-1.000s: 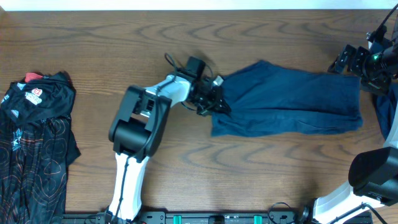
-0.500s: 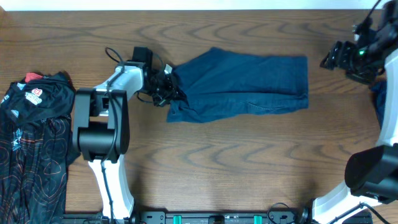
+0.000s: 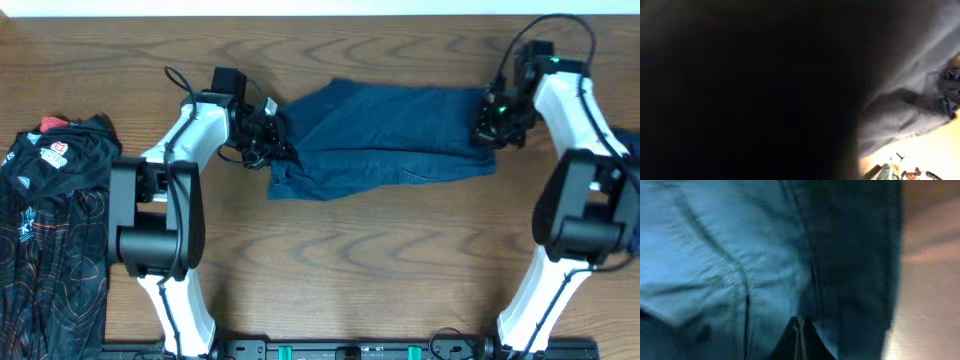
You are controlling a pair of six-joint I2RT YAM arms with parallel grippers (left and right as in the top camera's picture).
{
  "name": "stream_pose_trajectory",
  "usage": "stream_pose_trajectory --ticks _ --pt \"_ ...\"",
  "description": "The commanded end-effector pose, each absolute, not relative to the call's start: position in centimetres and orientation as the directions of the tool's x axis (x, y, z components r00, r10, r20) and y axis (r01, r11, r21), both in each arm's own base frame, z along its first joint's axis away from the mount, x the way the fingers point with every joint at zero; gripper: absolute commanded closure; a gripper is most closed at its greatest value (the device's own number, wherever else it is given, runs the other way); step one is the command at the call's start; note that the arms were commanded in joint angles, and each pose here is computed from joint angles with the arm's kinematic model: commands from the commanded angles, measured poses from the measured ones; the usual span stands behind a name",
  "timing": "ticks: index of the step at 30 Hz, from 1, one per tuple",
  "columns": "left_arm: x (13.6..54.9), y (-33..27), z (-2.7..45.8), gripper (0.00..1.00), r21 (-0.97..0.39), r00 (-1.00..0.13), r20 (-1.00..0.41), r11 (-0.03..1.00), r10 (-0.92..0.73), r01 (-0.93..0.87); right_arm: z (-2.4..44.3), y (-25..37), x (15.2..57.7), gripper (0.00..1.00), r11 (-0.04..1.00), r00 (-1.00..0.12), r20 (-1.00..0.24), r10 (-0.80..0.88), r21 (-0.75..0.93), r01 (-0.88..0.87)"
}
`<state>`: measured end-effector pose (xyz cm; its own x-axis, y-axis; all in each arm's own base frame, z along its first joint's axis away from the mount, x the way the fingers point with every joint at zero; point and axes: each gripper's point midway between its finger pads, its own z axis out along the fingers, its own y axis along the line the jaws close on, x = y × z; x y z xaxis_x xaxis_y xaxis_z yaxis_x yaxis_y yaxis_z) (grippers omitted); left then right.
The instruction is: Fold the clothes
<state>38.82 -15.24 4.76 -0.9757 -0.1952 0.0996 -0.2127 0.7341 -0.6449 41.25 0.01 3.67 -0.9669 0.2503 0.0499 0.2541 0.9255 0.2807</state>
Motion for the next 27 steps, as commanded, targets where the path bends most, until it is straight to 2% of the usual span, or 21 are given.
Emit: stream_pose_trajectory --ticks 1,8,12,19,27 --pt "39.2 -15.2 9.0 0.94 -0.666 -0.984 -0.018 0.736 -0.178 -0.121 1.9 1.3 41.1 0.99 0.920 -0.970 0.090 0.226 0.307 0.243" --pt "38.3 -16.4 16.8 0.94 -0.695 -0.967 -0.198 0.719 -0.159 0.024 0.4 2.0 40.9 0.99 0.923 -0.970 0.119 0.213 0.301 0.239" --pt "36.7 -18.7 20.1 0.94 -0.710 -0.958 -0.254 0.698 -0.133 0.091 0.4 2.1 40.9 0.99 0.923 -0.970 0.120 0.210 0.302 0.237" --pt "35.1 -25.0 19.5 0.94 -0.678 -0.955 -0.293 0.713 -0.036 0.181 0.4 3.1 40.7 0.99 0.927 -0.973 0.127 0.193 0.300 0.223" --pt "36.4 -29.3 22.0 0.94 -0.722 -0.919 -0.383 0.651 -0.092 0.236 0.4 4.8 40.3 0.99 0.936 -0.979 0.137 0.153 0.298 0.188"
